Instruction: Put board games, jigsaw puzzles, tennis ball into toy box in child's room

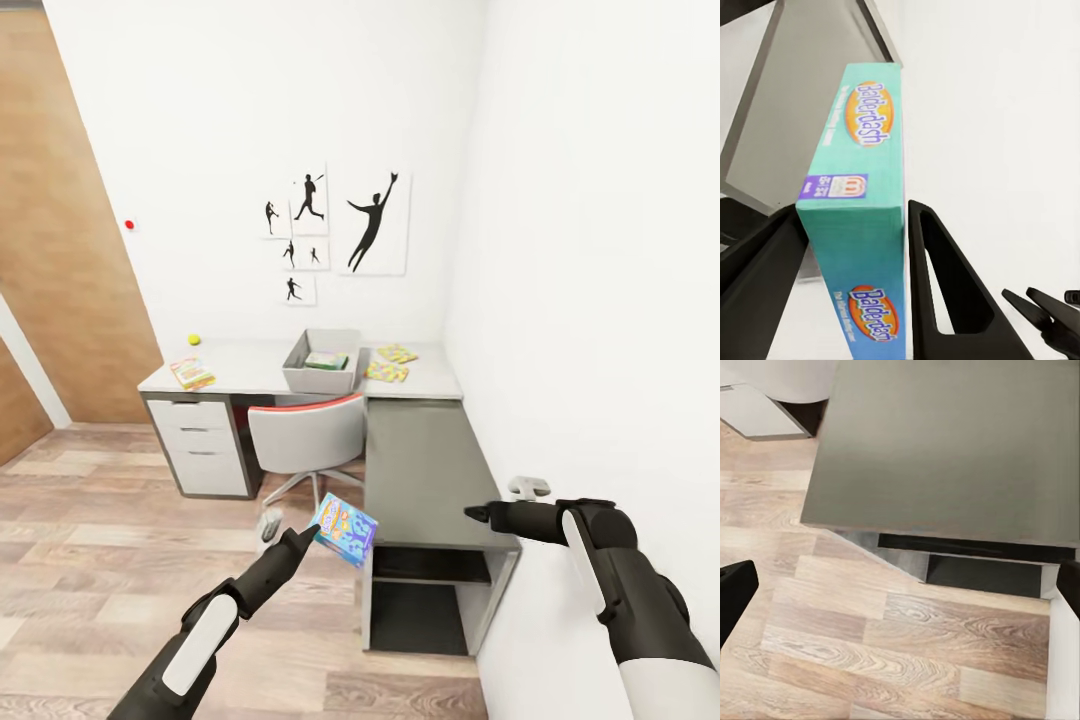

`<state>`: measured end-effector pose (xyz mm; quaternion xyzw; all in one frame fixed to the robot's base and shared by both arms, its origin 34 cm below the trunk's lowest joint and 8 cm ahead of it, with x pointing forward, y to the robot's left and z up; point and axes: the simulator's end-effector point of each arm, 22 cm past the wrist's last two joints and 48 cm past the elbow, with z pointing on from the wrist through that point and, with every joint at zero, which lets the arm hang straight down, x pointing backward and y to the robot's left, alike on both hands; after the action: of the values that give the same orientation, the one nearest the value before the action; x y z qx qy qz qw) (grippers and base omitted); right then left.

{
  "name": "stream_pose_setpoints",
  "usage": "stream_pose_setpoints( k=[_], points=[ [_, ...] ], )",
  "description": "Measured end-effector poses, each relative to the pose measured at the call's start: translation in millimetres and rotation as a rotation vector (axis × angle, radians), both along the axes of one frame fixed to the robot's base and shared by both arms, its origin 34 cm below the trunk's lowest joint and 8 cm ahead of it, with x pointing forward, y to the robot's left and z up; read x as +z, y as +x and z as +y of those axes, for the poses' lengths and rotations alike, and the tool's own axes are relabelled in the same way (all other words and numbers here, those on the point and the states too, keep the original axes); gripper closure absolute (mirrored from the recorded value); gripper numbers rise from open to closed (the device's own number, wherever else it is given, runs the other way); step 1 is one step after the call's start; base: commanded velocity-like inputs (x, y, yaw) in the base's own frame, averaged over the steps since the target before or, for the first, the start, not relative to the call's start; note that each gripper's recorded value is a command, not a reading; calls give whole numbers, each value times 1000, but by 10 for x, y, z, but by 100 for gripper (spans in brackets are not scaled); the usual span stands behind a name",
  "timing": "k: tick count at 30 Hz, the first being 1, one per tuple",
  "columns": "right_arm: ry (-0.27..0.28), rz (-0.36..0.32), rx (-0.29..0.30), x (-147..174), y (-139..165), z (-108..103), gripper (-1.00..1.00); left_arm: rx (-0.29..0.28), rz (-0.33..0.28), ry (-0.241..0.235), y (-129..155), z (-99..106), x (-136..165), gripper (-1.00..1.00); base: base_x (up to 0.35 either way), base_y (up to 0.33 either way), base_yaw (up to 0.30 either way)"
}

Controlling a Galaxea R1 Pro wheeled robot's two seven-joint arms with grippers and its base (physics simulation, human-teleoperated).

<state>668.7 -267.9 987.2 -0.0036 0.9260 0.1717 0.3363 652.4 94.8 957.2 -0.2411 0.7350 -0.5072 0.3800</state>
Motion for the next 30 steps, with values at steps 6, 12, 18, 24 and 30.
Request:
stream_pose_setpoints(
  k=[6,12,18,24,30],
  points=[
    [-1,0,0,1,1,1,-100,0,-1,1,-2,-1,-1,100,329,51,0],
    [-1,-1,0,3,1,-1,-100,0,0,2,-4,-2,-4,100,334,17,0],
    [0,0,-1,3,0,-1,-100,0,1,3,-7,-2,-9,100,335,6,0],
    [-1,0,-1,4,1,-2,-100,0,1,3,-7,-2,-11,100,335,2,0],
    [-3,-7,-2,34,9,-8,-100,1,0,3,-6,-1,-7,100,335,1,1]
  ],
)
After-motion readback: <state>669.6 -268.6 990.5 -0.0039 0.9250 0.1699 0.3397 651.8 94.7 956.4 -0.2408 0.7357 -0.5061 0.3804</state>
